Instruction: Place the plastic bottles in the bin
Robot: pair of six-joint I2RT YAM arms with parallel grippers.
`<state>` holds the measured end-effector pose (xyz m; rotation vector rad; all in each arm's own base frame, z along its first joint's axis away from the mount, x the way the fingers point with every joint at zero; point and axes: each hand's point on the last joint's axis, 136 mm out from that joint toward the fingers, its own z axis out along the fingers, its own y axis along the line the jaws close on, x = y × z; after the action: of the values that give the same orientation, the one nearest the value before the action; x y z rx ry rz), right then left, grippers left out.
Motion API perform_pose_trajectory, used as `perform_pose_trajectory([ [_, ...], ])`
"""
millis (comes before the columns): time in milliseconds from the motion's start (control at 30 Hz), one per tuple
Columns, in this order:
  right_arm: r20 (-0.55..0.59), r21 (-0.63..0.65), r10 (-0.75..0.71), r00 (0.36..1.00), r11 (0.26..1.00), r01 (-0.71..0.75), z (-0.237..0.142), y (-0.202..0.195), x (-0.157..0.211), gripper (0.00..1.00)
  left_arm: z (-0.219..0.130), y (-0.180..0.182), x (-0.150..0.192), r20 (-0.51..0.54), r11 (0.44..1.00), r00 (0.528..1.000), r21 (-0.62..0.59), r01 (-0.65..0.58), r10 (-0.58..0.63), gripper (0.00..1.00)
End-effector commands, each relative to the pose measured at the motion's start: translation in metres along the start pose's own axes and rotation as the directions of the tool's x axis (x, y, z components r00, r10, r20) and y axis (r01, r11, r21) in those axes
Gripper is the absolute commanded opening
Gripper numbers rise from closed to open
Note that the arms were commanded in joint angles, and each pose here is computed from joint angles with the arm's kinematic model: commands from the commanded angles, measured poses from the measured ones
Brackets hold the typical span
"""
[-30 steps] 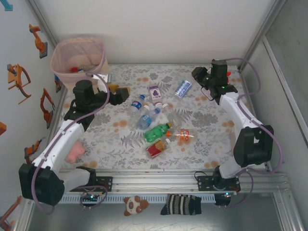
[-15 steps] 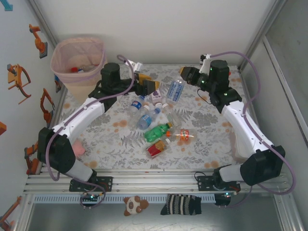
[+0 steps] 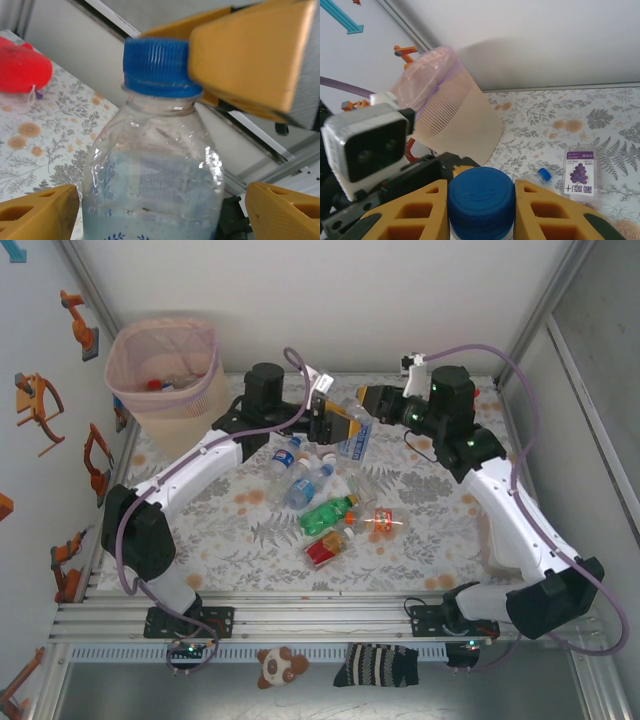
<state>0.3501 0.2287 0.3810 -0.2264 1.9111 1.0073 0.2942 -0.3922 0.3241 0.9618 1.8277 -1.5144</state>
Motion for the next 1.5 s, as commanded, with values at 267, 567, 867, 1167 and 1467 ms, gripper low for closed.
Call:
perform_pose_trajectory([
  [267, 0.045, -0.050, -0.056, 0.997, 0.997, 0.058, -0.019, 0.031, -0.015, 0.28, 0.007, -0.013, 0.014, -0.077, 0.998, 0.995, 0.036, -0.053, 0.055, 0.73],
  [567, 0.042, -0.040, -0.057, 0.997, 0.997, 0.059, -0.017, 0.029, -0.014, 0.28, 0.006, -0.016, 0.012, -0.068, 0.995, 0.993, 0.029, -0.097, 0.098, 0.63],
  [867, 0.039, 0.007, -0.072, 0.997, 0.997, 0.072, -0.022, 0.025, -0.015, 0.46, 0.004, -0.015, 0.010, -0.058, 0.993, 0.991, -0.001, -0.119, 0.118, 0.59],
  [1167, 0.062, 0.082, -0.108, 0.992, 0.991, 0.103, -0.040, 0.020, -0.019, 0.60, -0.008, -0.010, 0.004, -0.041, 0.988, 0.990, -0.071, -0.139, 0.136, 0.58],
  [1467, 0.071, 0.136, -0.136, 0.988, 0.983, 0.125, -0.053, 0.015, -0.019, 0.60, -0.062, 0.013, -0.024, 0.045, 0.948, 0.990, -0.295, -0.116, 0.135, 0.58],
])
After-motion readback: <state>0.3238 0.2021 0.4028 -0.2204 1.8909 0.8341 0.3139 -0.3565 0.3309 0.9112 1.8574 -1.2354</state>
